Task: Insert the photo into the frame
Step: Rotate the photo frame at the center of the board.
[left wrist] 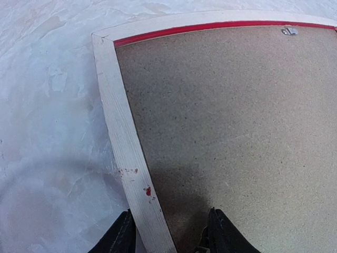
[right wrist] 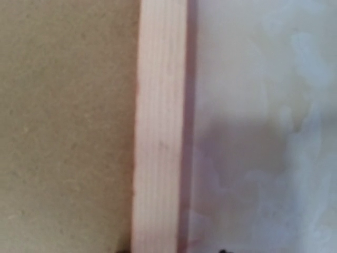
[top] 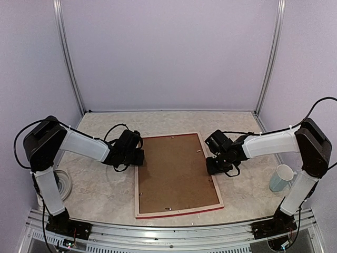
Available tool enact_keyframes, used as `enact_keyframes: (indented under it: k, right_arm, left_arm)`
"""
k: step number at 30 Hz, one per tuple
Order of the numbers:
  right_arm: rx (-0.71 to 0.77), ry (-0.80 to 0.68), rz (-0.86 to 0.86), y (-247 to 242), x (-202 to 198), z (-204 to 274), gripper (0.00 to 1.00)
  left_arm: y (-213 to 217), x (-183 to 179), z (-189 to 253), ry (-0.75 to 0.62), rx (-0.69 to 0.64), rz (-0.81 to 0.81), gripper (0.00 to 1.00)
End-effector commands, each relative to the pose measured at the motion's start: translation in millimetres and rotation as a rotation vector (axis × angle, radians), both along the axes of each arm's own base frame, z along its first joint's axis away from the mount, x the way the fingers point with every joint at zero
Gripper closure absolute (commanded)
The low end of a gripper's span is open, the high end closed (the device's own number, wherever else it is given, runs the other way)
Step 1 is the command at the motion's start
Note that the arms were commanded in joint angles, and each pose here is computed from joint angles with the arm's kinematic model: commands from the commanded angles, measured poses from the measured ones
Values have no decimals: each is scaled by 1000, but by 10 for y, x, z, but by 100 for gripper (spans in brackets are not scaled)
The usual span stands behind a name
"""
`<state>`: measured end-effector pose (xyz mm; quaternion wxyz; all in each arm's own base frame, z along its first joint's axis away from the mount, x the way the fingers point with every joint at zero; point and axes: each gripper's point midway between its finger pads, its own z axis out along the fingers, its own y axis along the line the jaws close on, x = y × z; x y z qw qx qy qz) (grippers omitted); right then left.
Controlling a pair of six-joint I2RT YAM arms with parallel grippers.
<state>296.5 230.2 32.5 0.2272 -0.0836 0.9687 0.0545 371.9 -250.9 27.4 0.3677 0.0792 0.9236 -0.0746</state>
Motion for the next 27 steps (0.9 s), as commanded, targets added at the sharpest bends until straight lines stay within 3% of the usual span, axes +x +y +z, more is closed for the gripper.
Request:
enact_keyframes:
  k: [1, 4, 12, 27]
  right_arm:
    - [7, -37, 14, 33, 27, 163, 60]
    - [11, -41, 16, 36, 26, 187, 60]
    - [20, -24, 27, 73, 16, 140, 60]
    - [47, -10, 49, 131, -12, 120, 60]
  left_arm:
    - [11, -77, -157, 48, 79, -7, 55]
    - [33, -121, -170, 70, 101, -12, 54]
    - [26, -132, 21, 48, 72, -14, 40]
    - [37, -142, -5, 80, 84, -15, 47]
